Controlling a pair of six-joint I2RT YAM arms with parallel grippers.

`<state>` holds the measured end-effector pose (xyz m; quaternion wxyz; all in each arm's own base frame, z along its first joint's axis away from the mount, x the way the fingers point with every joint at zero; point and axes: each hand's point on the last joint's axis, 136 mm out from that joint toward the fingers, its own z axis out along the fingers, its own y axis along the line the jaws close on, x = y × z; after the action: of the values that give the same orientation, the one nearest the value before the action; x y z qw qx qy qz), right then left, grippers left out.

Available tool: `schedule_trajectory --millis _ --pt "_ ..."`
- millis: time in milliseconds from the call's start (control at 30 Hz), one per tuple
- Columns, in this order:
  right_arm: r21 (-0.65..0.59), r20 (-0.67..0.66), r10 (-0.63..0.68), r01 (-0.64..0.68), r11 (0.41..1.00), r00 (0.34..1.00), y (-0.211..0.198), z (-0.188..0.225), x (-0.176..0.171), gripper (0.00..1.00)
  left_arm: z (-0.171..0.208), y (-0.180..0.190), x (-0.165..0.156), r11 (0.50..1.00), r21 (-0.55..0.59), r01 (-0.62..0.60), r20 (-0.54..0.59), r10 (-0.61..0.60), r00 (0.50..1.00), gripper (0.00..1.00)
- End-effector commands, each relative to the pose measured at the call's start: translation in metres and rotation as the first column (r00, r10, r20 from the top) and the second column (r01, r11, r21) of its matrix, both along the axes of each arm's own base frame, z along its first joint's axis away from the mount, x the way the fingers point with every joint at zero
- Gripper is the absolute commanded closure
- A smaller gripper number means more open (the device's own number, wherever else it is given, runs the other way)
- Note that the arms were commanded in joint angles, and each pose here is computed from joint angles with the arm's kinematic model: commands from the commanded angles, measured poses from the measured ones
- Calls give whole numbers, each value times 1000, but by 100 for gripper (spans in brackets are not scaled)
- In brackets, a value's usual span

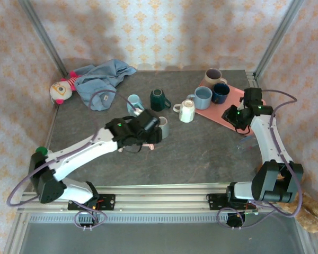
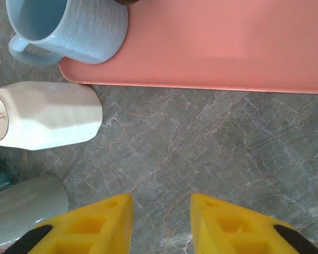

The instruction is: Turn the mug right side up

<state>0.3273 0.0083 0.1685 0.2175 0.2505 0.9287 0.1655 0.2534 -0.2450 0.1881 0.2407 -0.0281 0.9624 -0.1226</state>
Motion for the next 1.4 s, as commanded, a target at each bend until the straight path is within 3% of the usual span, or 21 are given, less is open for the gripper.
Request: schedule_trajectory --millis 0,133,300,400,867,967,1367 --pt "8 16 -11 11 1000 1000 2 5 -6 66 -7 6 -5 980 55 -189 -60 192 980 38" --pt "64 30 60 -62 996 998 17 11 -14 66 -23 -2 -10 963 145 -226 -140 246 959 39" --pt "204 58 221 -228 952 974 52 21 -38 64 -38 -2 -10 947 183 -264 -144 292 946 35" --pt "225 63 263 -270 936 963 59 23 -51 63 -43 1 -9 937 207 -280 -135 311 941 34" --pt "240 134 254 -280 929 958 64 37 -49 62 -76 10 8 908 240 -344 -98 376 922 48" --pt "234 145 260 -288 928 955 64 40 -47 62 -86 12 12 903 243 -355 -95 386 917 55" --pt "269 139 282 -310 912 949 68 39 -37 62 -100 20 21 881 283 -378 -34 403 914 59"
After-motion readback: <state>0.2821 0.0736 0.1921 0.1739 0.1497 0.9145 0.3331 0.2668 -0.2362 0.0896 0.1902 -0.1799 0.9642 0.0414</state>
